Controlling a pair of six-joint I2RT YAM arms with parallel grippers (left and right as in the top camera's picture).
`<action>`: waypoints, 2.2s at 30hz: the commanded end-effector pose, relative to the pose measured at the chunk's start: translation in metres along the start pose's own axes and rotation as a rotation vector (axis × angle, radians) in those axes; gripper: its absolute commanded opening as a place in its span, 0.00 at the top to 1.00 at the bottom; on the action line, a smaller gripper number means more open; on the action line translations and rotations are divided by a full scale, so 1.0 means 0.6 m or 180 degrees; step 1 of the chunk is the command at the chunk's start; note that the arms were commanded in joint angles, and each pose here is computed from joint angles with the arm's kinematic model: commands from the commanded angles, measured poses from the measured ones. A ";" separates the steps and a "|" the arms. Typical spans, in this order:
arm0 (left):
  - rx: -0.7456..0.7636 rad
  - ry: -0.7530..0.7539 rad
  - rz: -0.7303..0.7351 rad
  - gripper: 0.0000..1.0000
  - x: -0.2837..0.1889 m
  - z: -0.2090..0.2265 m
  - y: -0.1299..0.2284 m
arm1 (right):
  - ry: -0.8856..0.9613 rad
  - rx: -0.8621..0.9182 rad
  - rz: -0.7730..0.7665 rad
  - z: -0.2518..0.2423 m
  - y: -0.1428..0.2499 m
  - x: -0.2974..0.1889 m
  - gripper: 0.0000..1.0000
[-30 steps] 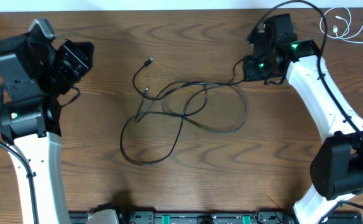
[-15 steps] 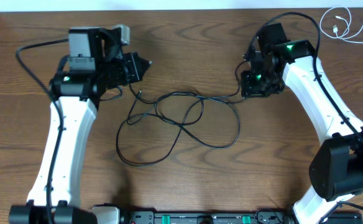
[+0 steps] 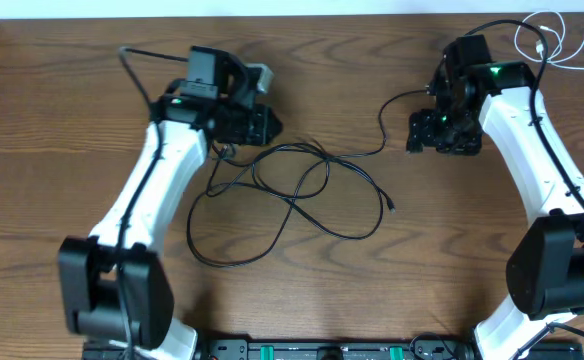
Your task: Untangle cables
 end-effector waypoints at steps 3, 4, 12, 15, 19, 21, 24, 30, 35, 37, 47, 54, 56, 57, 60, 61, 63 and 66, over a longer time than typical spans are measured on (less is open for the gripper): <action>0.0677 -0.0070 0.0147 0.56 0.071 -0.006 0.004 | 0.0015 -0.0057 -0.0216 0.002 -0.015 -0.023 0.28; 0.0717 -0.0155 0.0153 0.54 0.084 -0.001 0.004 | 0.0014 -0.0061 -0.0228 0.003 -0.017 -0.023 0.28; 0.1166 -0.0396 0.0278 0.45 0.150 0.014 0.015 | 0.0012 -0.0065 -0.0252 0.001 -0.018 -0.008 0.26; 0.1180 -0.0394 0.0335 0.45 0.163 0.020 0.021 | 0.0014 -0.0063 -0.0228 0.000 -0.014 -0.001 0.26; 0.1156 -0.0425 0.0405 0.45 0.176 0.030 0.029 | 0.0012 -0.0061 -0.0228 -0.001 -0.013 0.005 0.26; 0.1142 -0.0429 0.0441 0.45 0.182 0.034 0.033 | 0.0012 -0.0062 -0.0239 -0.001 -0.014 0.006 0.26; 0.1123 -0.0432 0.0488 0.45 0.190 0.039 0.038 | 0.0010 -0.0070 -0.0250 0.000 -0.015 0.006 0.25; 0.1114 -0.0436 0.0512 0.54 0.195 0.042 0.041 | 0.0007 -0.0073 -0.0277 0.001 -0.018 0.006 0.25; 0.1113 -0.0436 0.0501 0.81 0.195 0.042 0.040 | -0.0026 -0.0076 -0.0283 0.003 -0.019 0.006 0.25; 0.1038 -0.0441 0.0423 0.92 0.184 0.037 0.029 | -0.0127 -0.0085 -0.0292 0.011 -0.020 0.006 0.25; 0.0700 -0.0295 -0.0616 0.93 -0.011 -0.066 -0.065 | -0.1388 -0.0790 -0.0521 0.142 -0.032 -0.016 0.26; 0.0827 -0.0180 -0.1105 0.93 -0.133 -0.125 -0.070 | -0.2648 -0.1203 -0.0940 0.226 -0.055 -0.083 0.33; 0.0788 -0.0161 -0.1151 0.93 -0.144 -0.130 -0.070 | -0.2690 -0.1183 -0.1004 0.234 -0.063 -0.088 0.36; 0.0757 -0.0146 -0.1177 0.93 -0.148 -0.132 -0.070 | -0.2670 -0.1140 -0.1017 0.238 -0.067 -0.088 0.36; 0.0730 -0.0121 -0.1239 0.93 -0.156 -0.137 -0.074 | -0.2593 -0.1065 -0.1009 0.252 -0.070 -0.083 0.36; 0.0707 -0.0109 -0.1261 0.93 -0.159 -0.138 -0.075 | -0.2610 -0.1078 -0.1014 0.259 -0.069 -0.084 0.36; 0.0652 -0.0079 -0.1311 0.93 -0.165 -0.142 -0.078 | -0.2655 -0.1109 -0.1033 0.277 -0.069 -0.087 0.35; 0.0579 -0.0050 -0.1347 0.93 -0.169 -0.144 -0.080 | -0.2698 -0.1106 -0.1052 0.306 -0.068 -0.090 0.35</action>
Point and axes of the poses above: each gripper's point midway between its finger pads, its own x axis out along the fingers, its own z axis along the line the jaws close on, y = z × x, the point moved 3 cm from there along -x, back along the fingers, and after that the axes turned 6 degrees about -x, right-handed, at the moved point
